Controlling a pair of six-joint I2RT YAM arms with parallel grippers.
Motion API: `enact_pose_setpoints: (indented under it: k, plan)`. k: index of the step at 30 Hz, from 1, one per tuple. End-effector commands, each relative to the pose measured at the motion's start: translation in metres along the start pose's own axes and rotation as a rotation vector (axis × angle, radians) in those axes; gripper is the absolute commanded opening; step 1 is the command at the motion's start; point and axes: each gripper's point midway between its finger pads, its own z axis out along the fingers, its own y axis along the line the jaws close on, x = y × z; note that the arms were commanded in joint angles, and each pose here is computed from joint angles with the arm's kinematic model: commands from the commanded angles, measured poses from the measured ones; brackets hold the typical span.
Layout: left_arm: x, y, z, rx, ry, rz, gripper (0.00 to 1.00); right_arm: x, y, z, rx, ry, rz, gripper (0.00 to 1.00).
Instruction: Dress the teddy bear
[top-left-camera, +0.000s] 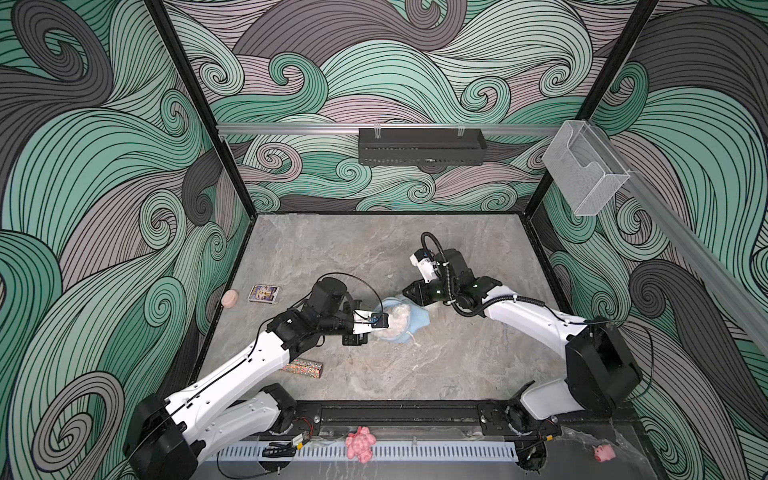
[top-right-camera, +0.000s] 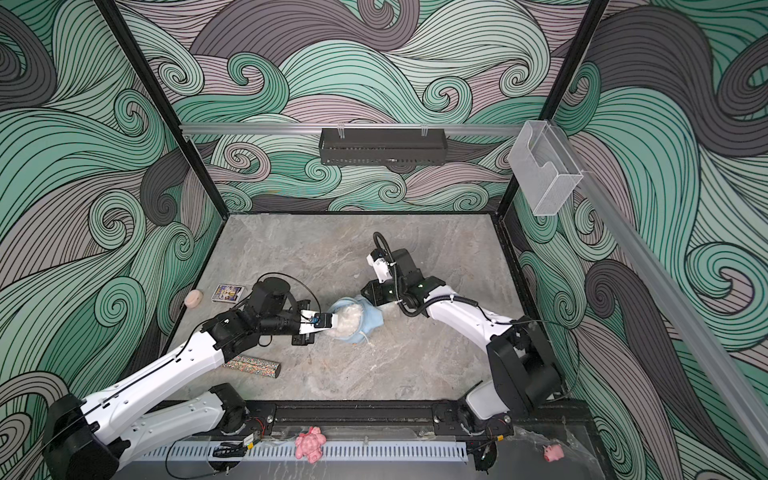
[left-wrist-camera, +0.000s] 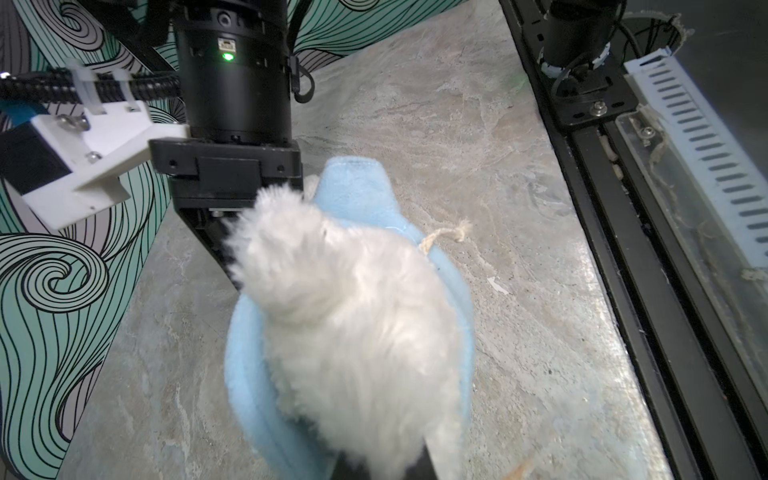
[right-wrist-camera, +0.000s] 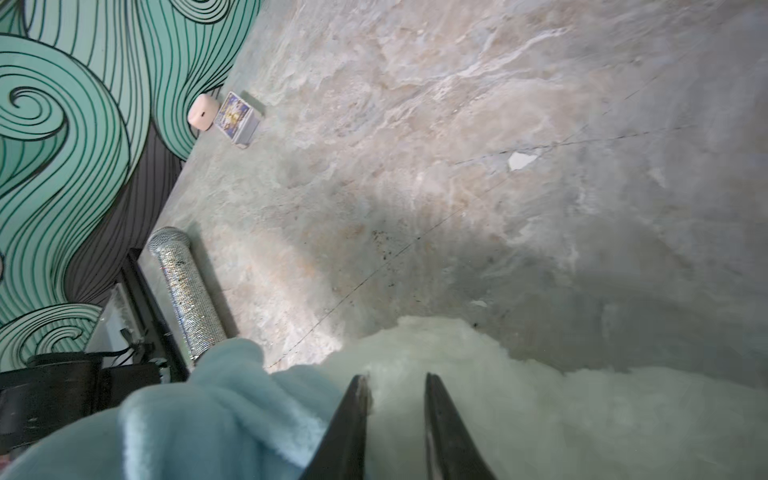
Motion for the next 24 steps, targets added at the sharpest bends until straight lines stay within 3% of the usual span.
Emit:
enact_pose_setpoints:
  k: [1,5,8,11,13,16,19,24]
  plan:
    - [-0.013,0.034,-0.009,-0.176,-0.032,-0.221,0.0,-0.019,0.014,-0.025,-0.018,-0.094,-0.103,0.42]
    - [-0.009,0.072,-0.018,-0.338,-0.078,-0.633,0.0,-0.039,0.031,-0.063,-0.035,-0.277,-0.225,0.55]
    - [0.012,0.098,-0.023,-0.472,-0.058,-1.061,0.0,-0.043,0.032,-0.082,-0.014,-0.377,-0.259,0.6]
    - [0.024,0.105,-0.024,-0.465,-0.029,-1.46,0.0,-0.04,0.036,-0.088,-0.037,-0.406,-0.257,0.62]
    - [0.022,0.111,-0.021,-0.405,-0.083,-1.68,0.0,-0.036,0.041,-0.085,-0.07,-0.403,-0.248,0.62]
    - [0.013,0.124,-0.02,-0.344,-0.212,-1.847,0.0,-0.026,0.052,-0.076,-0.109,-0.393,-0.253,0.62]
    - [0.007,0.132,-0.023,-0.34,-0.282,-1.887,0.0,-0.017,0.069,-0.063,-0.171,-0.387,-0.22,0.63]
    - [0.006,0.132,-0.02,-0.328,-0.279,-1.904,0.0,-0.003,0.097,-0.03,-0.232,-0.331,-0.155,0.69]
